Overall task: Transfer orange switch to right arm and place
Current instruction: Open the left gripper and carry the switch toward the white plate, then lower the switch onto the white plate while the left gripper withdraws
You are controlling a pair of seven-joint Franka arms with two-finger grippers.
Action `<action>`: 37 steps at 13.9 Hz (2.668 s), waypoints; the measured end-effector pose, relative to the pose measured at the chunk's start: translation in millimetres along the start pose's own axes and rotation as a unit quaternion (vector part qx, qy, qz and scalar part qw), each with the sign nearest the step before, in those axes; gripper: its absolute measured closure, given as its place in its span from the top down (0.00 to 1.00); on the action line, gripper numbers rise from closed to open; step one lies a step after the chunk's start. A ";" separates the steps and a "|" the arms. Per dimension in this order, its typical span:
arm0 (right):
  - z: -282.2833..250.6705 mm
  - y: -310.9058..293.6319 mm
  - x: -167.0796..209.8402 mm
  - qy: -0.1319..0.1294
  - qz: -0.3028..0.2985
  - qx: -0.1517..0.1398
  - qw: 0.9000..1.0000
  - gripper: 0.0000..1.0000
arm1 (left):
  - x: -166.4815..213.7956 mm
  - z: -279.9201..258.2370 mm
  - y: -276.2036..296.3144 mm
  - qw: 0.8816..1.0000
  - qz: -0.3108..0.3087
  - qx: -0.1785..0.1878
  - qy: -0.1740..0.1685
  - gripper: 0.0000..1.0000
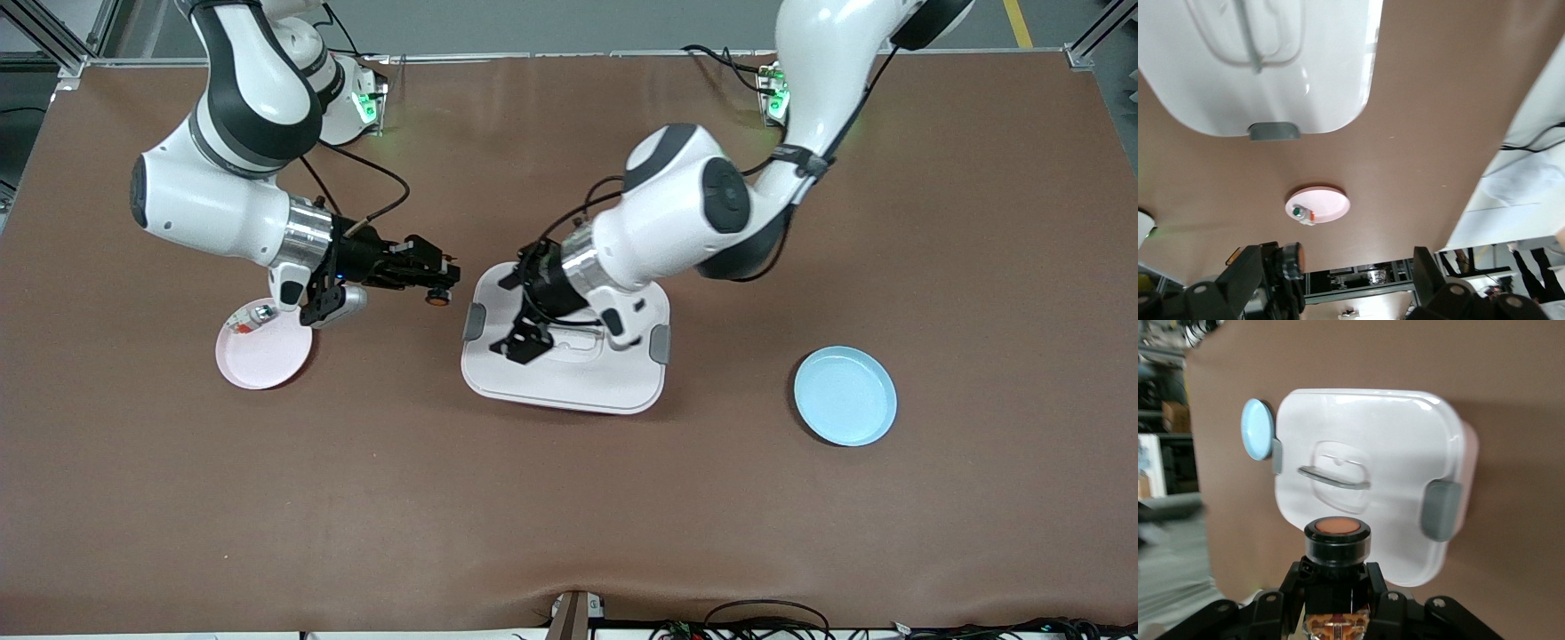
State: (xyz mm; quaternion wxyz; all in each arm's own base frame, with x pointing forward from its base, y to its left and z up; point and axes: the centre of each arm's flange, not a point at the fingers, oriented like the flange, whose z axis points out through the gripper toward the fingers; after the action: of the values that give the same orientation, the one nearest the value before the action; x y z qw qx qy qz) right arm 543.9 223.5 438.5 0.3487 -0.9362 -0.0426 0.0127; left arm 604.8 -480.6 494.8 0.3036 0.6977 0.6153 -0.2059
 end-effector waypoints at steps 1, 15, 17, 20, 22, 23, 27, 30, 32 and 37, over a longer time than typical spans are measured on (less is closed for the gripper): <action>-8.0 6.7 1.7 -0.009 -0.033 -0.014 0.999 0.42 | 5.3 -22.6 10.0 1.000 0.020 -0.011 0.008 1.00; -107.4 136.3 7.2 -0.170 -0.424 -0.213 0.863 0.42 | 218.5 -206.4 70.7 0.893 0.315 0.143 0.289 1.00; -110.9 143.7 6.3 -0.187 -0.448 -0.223 0.845 0.42 | 252.7 -231.7 69.8 0.865 0.350 0.193 0.302 1.00; -111.2 156.2 6.3 -0.204 -0.485 -0.245 0.814 0.42 | 294.2 -277.4 67.1 0.825 0.411 0.249 0.297 1.00; -108.3 172.5 4.7 -0.203 -0.508 -0.255 0.797 0.42 | 314.4 -314.4 64.9 0.802 0.451 0.264 0.289 1.00; -107.8 182.9 3.3 -0.200 -0.521 -0.258 0.788 0.42 | 318.9 -331.7 62.7 0.794 0.463 0.268 0.288 1.00; -104.6 232.7 -7.2 -0.189 -0.565 -0.290 0.749 0.42 | 310.7 -376.6 50.9 0.765 0.503 0.281 0.286 1.00; -91.8 265.3 -15.7 -0.206 -0.581 -0.303 0.726 0.42 | 291.9 -394.9 41.8 0.741 0.534 0.293 0.283 1.00; -81.9 286.9 -16.6 -0.207 -0.587 -0.306 0.720 0.42 | 280.2 -401.6 37.3 0.732 0.544 0.294 0.287 1.00; -37.8 333.8 -29.6 -0.210 -0.603 -0.316 0.701 0.42 | 258.0 -413.1 18.0 0.720 0.566 0.294 0.274 1.00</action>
State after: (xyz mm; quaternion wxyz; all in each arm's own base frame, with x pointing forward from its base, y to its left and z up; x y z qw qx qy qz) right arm 540.1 -55.2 248.6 -0.0525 -0.7384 -0.6721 -0.0182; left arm 627.6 -12.6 629.2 -0.0384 0.9962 0.0713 0.0335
